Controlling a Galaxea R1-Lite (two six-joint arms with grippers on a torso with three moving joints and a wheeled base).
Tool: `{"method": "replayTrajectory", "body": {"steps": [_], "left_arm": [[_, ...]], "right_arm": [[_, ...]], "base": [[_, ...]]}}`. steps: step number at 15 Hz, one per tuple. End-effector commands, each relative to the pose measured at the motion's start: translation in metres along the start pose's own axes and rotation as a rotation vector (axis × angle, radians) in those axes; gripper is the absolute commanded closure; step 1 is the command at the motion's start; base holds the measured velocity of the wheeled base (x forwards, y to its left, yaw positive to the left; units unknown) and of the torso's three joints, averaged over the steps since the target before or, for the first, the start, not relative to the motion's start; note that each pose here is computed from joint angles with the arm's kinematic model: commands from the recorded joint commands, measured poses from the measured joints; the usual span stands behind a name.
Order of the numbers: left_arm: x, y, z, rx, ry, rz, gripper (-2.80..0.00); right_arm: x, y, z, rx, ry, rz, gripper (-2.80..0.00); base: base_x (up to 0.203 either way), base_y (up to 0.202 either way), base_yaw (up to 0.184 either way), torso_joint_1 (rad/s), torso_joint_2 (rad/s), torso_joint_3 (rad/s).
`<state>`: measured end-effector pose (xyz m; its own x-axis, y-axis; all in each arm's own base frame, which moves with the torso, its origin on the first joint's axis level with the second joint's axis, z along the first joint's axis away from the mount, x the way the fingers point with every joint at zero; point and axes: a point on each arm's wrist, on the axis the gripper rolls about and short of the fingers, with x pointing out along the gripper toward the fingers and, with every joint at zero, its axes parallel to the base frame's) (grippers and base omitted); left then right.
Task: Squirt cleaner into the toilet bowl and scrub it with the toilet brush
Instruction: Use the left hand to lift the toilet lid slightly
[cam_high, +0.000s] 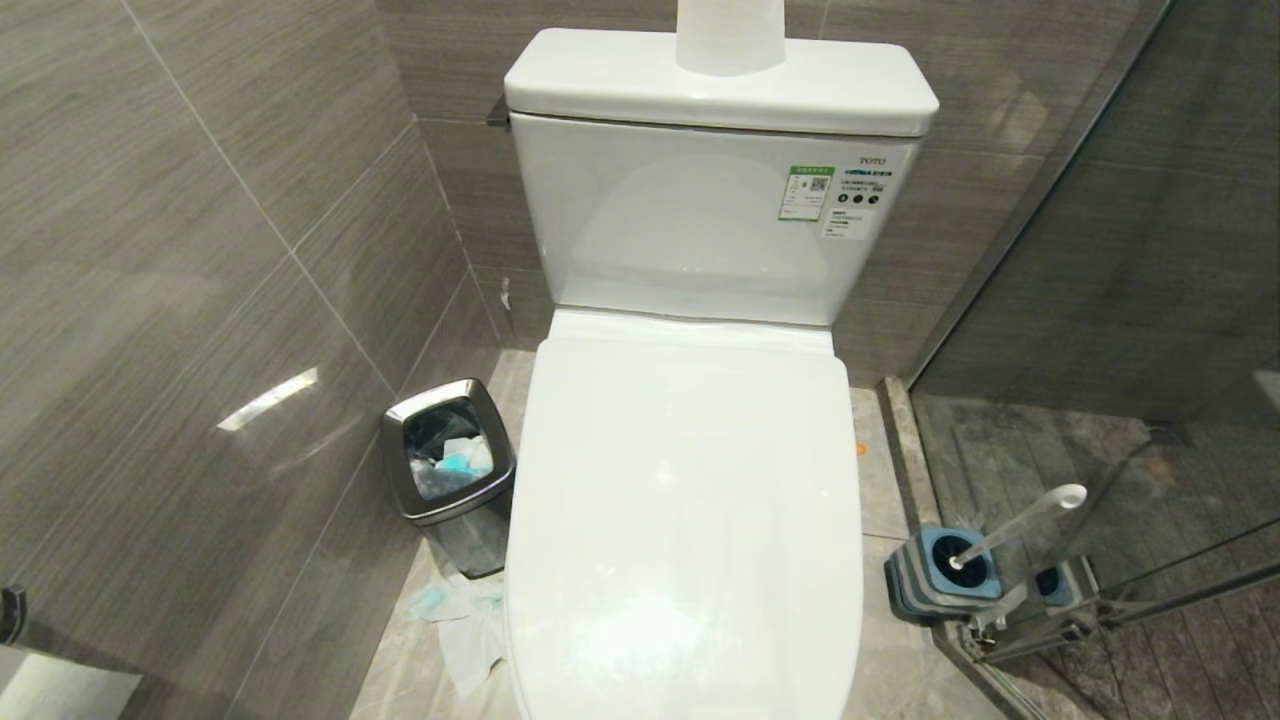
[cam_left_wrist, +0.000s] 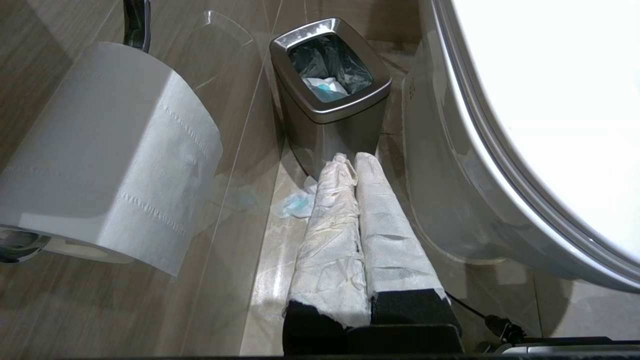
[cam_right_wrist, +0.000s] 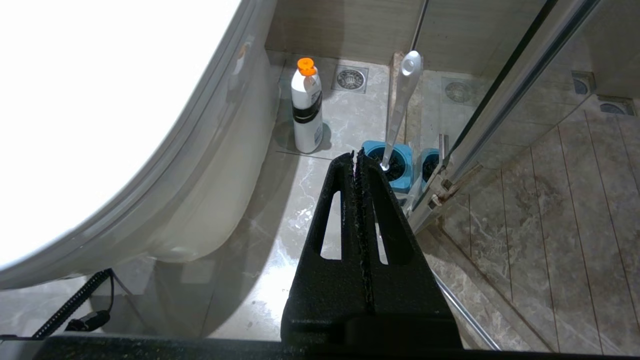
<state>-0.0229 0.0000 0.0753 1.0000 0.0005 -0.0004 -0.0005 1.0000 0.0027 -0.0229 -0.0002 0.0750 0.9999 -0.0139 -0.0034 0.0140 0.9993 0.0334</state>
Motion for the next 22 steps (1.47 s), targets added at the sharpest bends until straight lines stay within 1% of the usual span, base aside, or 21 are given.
{"method": "replayTrajectory", "body": {"steps": [1,4,5,8,11,14,15,17,19,21,22], "left_arm": [[0.0,0.0,0.0,0.0,0.001,0.0,0.0],[0.0,0.0,0.0,0.006,0.001,0.0,0.0],[0.0,0.0,0.0,0.017,0.0,-0.002,0.0],[0.0,0.0,0.002,0.076,-0.015,-0.016,0.0],[-0.004,-0.001,0.013,0.088,-0.055,-0.047,0.0],[-0.012,-0.002,0.035,0.117,-0.112,-0.108,0.0],[-0.015,-0.003,0.043,0.126,-0.115,-0.134,0.0],[-0.02,-0.004,0.058,0.144,-0.105,-0.192,0.0],[-0.018,-0.005,0.073,0.147,-0.101,-0.235,0.0],[-0.011,-0.006,0.099,0.146,-0.082,-0.267,0.0],[-0.006,-0.006,0.116,0.145,-0.074,-0.283,0.0]], "right_arm": [[0.0,0.0,0.0,0.0,0.003,0.0,0.0],[0.0,0.0,0.0,0.0,0.002,0.0,0.0],[0.0,0.0,0.0,0.0,0.003,0.0,0.0],[0.0,0.0,0.0,-0.001,0.003,0.0,0.0],[0.0,0.0,0.0,-0.001,0.003,0.0,0.0],[0.0,0.0,0.0,-0.001,0.002,0.002,0.0],[0.0,0.0,0.0,-0.003,0.0,0.002,0.0],[0.0,0.0,0.0,-0.003,0.001,0.002,0.0],[0.0,0.0,0.0,-0.003,0.0,0.002,0.0],[0.0,0.0,0.0,-0.003,0.0,0.002,0.0],[0.0,0.0,0.0,-0.003,0.001,0.002,0.0]], "base": [[0.0,0.0,0.0,0.0,0.0,0.0],[0.0,0.0,0.0,0.0,0.0,0.0],[0.0,0.0,0.0,0.0,0.0,0.0],[0.0,0.0,0.0,0.0,0.0,0.0],[0.0,0.0,0.0,0.0,0.0,0.0],[0.0,0.0,0.0,0.0,0.0,0.0],[0.0,0.0,0.0,0.0,0.0,0.0],[0.0,0.0,0.0,0.0,0.0,0.0],[0.0,0.0,0.0,0.0,0.0,0.0],[0.0,0.0,0.0,0.0,0.0,0.0],[0.0,0.0,0.0,0.0,0.0,0.0]]}}
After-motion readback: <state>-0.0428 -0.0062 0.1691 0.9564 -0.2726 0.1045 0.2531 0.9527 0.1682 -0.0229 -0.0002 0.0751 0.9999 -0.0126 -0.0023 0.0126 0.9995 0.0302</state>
